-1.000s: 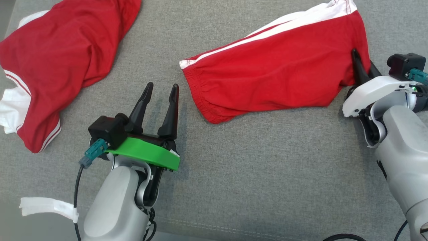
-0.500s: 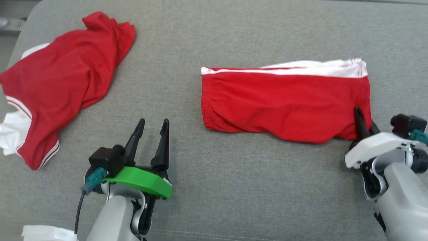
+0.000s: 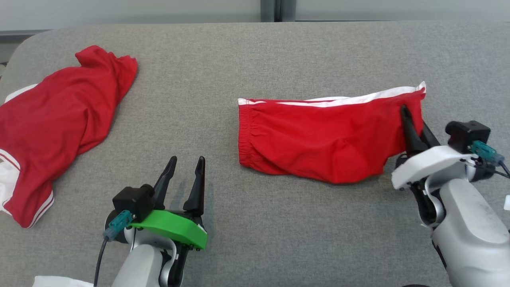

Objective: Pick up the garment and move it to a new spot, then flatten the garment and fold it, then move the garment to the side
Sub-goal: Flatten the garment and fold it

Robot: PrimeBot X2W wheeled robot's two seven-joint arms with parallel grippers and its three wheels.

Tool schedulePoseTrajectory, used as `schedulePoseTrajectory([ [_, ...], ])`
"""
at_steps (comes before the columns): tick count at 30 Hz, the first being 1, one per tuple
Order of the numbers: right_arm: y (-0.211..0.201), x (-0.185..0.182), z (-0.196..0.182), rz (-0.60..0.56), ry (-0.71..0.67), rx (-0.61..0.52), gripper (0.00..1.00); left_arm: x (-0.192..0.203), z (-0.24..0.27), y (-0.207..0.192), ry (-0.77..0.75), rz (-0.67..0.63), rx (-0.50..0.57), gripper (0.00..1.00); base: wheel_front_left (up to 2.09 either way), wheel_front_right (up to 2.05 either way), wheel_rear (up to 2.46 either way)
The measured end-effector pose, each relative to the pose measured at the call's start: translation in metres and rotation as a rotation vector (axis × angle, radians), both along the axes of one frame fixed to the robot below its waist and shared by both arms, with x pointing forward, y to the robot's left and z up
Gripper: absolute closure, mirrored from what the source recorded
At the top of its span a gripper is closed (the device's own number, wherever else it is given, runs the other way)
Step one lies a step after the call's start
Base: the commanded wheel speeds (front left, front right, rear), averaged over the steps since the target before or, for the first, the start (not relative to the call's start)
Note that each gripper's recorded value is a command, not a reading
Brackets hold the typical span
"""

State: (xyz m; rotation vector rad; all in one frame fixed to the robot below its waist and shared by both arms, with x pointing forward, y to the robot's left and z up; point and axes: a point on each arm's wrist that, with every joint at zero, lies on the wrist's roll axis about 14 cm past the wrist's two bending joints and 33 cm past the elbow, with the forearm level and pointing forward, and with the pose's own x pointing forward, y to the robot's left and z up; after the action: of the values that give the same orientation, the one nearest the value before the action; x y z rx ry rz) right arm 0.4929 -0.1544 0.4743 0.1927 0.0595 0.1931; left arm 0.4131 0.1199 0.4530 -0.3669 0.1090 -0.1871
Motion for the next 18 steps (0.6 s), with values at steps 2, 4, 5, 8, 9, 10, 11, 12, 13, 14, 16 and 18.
schedulePoseTrajectory([
  [2, 0.025, 0.005, 0.014, 0.071, -0.041, -0.007, 1.00, -0.002, 0.000, 0.001, 0.002, 0.001, 0.001, 0.00, 0.00, 0.00, 0.00],
  [4, 0.058, 0.007, 0.025, 0.156, -0.076, -0.008, 1.00, -0.004, -0.001, 0.002, 0.006, 0.005, -0.001, 0.00, 0.00, 0.00, 0.00],
  [5, 0.075, 0.007, 0.030, 0.204, -0.091, -0.009, 1.00, -0.006, -0.001, 0.003, 0.008, 0.009, 0.001, 0.00, 0.00, 0.00, 0.00],
  [8, 0.127, -0.002, 0.037, 0.348, -0.114, -0.020, 1.00, -0.011, -0.002, 0.009, 0.015, 0.025, -0.002, 0.00, 0.00, 0.00, 0.00],
  [9, 0.143, -0.007, 0.036, 0.393, -0.112, -0.022, 1.00, -0.013, -0.002, 0.011, 0.016, 0.031, -0.002, 0.00, 0.00, 0.00, 0.00],
  [10, 0.158, -0.012, 0.035, 0.434, -0.105, -0.019, 1.00, -0.016, -0.002, 0.014, 0.017, 0.040, -0.003, 0.00, 0.00, 0.00, 0.00],
  [11, 0.171, -0.018, 0.031, 0.474, -0.095, -0.023, 1.00, -0.018, -0.003, 0.017, 0.020, 0.050, -0.004, 0.00, 0.00, 0.00, 0.00],
  [12, 0.183, -0.024, 0.027, 0.513, -0.083, -0.031, 1.00, -0.021, -0.003, 0.020, 0.023, 0.060, -0.005, 0.00, 0.00, 0.00, 0.00],
  [13, 0.193, -0.030, 0.022, 0.544, -0.069, -0.035, 1.00, -0.024, -0.004, 0.023, 0.027, 0.069, -0.005, 0.00, 0.00, 0.00, 0.00],
  [14, 0.202, -0.035, 0.017, 0.574, -0.055, -0.044, 1.00, -0.027, -0.005, 0.026, 0.030, 0.078, -0.007, 0.00, 0.00, 0.00, 0.00],
  [16, 0.216, -0.045, 0.006, 0.626, -0.025, -0.064, 1.00, -0.032, -0.005, 0.033, 0.034, 0.100, -0.007, 0.00, 0.00, 0.00, 0.00],
  [18, 0.227, -0.052, -0.003, 0.662, 0.005, -0.075, 0.82, -0.036, -0.004, 0.039, 0.034, 0.121, -0.006, 0.00, 0.00, 0.00, 0.00],
])
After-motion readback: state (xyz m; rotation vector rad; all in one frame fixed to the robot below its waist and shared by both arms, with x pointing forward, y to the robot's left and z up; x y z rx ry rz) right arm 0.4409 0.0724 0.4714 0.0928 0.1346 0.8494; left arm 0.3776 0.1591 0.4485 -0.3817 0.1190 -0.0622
